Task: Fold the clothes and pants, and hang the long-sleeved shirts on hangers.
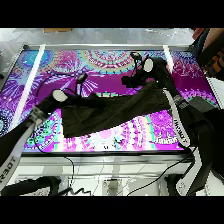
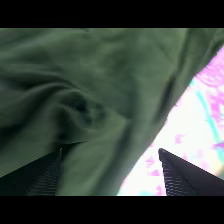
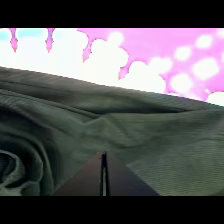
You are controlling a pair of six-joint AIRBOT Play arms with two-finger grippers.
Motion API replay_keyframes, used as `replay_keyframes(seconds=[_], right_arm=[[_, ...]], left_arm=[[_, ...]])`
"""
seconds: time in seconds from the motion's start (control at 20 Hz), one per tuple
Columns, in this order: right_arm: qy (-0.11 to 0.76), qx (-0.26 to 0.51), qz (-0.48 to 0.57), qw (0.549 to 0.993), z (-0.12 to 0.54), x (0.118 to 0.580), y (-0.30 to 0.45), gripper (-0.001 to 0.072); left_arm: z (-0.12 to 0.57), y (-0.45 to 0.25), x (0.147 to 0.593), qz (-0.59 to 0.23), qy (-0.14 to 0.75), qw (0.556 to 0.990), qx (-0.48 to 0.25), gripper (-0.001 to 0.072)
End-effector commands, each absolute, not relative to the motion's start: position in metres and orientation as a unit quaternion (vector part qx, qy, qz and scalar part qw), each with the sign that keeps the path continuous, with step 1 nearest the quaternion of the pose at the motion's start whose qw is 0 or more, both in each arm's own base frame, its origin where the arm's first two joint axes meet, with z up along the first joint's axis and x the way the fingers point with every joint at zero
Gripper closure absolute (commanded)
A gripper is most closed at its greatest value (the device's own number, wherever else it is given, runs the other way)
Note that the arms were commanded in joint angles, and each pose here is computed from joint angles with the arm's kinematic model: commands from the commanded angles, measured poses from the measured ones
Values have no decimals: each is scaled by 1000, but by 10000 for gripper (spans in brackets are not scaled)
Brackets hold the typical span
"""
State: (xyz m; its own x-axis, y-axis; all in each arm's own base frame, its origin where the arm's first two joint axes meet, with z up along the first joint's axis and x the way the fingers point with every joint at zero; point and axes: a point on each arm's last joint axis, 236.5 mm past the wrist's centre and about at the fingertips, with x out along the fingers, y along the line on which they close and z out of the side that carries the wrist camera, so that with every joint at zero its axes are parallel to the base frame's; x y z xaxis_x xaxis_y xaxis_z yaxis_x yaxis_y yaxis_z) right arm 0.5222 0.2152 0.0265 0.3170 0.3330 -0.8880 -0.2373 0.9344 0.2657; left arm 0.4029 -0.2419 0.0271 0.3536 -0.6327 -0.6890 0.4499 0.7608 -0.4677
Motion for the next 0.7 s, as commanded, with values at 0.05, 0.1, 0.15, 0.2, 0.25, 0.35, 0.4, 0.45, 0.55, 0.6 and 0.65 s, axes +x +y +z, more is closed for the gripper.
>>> replay_keyframes(seconds=[0.05, 0.1, 0.15, 0.2, 0.25, 0.35, 0.4, 0.45, 0.55, 0.6, 0.65], right_arm=[[560, 35, 179, 808, 26, 521, 210, 676], [560, 35, 179, 808, 26, 521, 210, 676], [560, 35, 179, 808, 26, 521, 210, 676], [561, 36, 180, 807, 26, 521, 211, 676], [561, 37, 181, 807, 26, 520, 211, 676], [562, 43, 186, 805, 27, 519, 215, 676], [562, 44, 187, 805, 27, 519, 216, 676], [562, 44, 188, 804, 27, 518, 217, 676], [563, 43, 189, 804, 27, 517, 218, 676], [563, 43, 191, 803, 27, 517, 220, 676], [563, 42, 191, 803, 27, 517, 220, 676]], left_arm=[[36, -132, 415, -243, 473, 846, -44, 95], [36, -100, 414, -216, 483, 847, -49, 101], [35, -72, 412, -193, 492, 846, -64, 101], [32, -45, 408, -171, 505, 842, -83, 102], [24, -22, 401, -156, 518, 836, -95, 102], [0, 6, 384, -141, 544, 818, -119, 102], [-12, 10, 377, -143, 552, 810, -138, 101], [-24, 8, 372, -152, 556, 801, -160, 101], [-44, -2, 368, -169, 558, 786, -204, 101], [-52, -6, 369, -176, 558, 780, -221, 99], [-62, -11, 371, -182, 560, 772, -239, 85]])
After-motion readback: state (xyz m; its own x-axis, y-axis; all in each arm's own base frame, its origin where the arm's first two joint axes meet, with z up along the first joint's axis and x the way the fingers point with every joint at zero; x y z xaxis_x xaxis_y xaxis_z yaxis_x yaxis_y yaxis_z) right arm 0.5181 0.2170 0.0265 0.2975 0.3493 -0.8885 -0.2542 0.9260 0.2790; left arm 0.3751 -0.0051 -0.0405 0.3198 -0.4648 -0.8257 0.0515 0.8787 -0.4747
